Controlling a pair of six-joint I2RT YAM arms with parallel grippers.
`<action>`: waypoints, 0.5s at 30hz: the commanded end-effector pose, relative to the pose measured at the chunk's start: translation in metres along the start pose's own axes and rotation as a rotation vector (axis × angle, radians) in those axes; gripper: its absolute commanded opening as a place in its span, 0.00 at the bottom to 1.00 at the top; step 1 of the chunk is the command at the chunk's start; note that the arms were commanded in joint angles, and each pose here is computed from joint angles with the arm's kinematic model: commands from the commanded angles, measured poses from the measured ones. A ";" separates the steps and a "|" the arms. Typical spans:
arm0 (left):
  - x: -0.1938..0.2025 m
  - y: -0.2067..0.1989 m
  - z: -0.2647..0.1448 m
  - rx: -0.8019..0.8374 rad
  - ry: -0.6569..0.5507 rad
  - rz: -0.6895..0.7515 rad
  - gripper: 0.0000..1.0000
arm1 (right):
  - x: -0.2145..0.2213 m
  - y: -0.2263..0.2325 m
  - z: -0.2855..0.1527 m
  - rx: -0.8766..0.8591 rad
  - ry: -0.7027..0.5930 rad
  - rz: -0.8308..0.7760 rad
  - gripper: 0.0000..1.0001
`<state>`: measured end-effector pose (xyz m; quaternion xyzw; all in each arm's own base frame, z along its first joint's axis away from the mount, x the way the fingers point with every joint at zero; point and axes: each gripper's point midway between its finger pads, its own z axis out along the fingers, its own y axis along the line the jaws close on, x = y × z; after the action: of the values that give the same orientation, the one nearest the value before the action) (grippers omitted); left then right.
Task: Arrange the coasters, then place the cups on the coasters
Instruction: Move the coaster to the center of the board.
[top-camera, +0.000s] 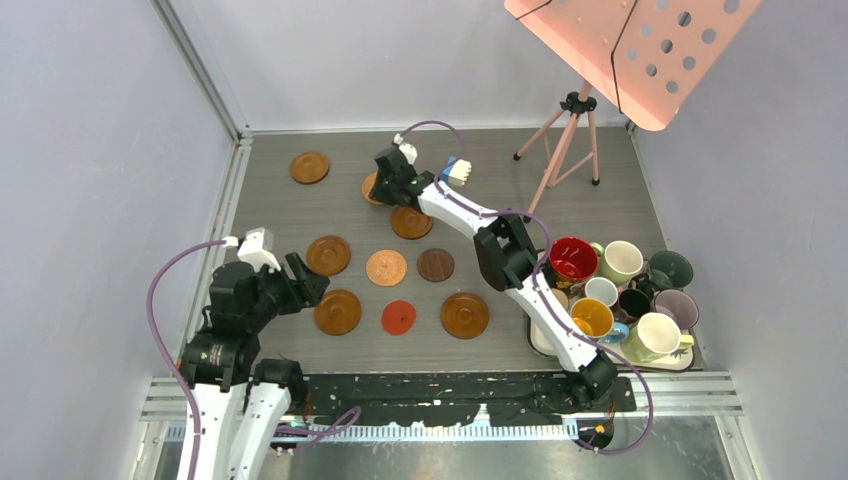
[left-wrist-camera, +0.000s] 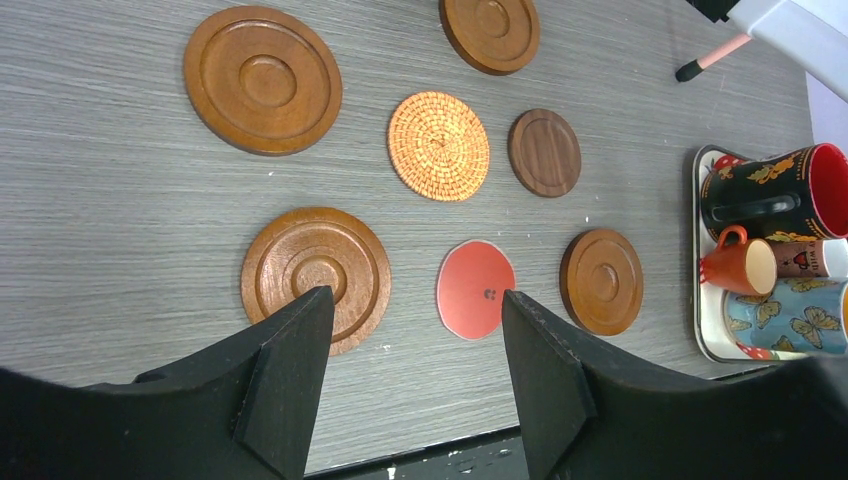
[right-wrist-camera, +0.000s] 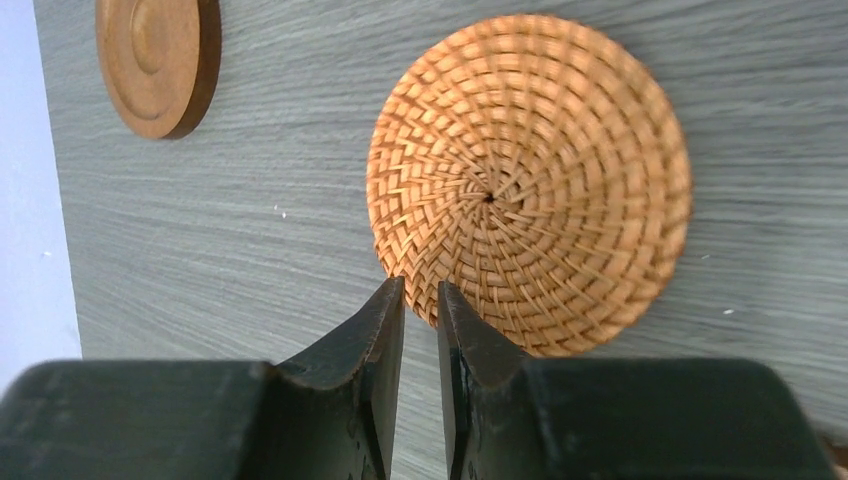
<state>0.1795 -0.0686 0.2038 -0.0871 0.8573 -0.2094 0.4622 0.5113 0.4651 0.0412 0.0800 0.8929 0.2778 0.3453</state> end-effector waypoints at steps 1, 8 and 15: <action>-0.010 -0.003 -0.006 0.005 -0.039 0.022 0.65 | 0.019 0.022 -0.004 -0.046 0.031 -0.041 0.26; -0.010 -0.003 -0.006 0.002 -0.044 0.021 0.65 | 0.041 0.034 -0.009 -0.062 0.067 -0.088 0.25; -0.010 -0.002 -0.006 -0.003 -0.046 0.021 0.65 | 0.054 0.038 -0.013 -0.070 0.087 -0.122 0.25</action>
<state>0.1794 -0.0665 0.2043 -0.0897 0.8561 -0.2044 0.4661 0.4699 0.5057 0.0404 0.0225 0.8964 0.2945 0.3304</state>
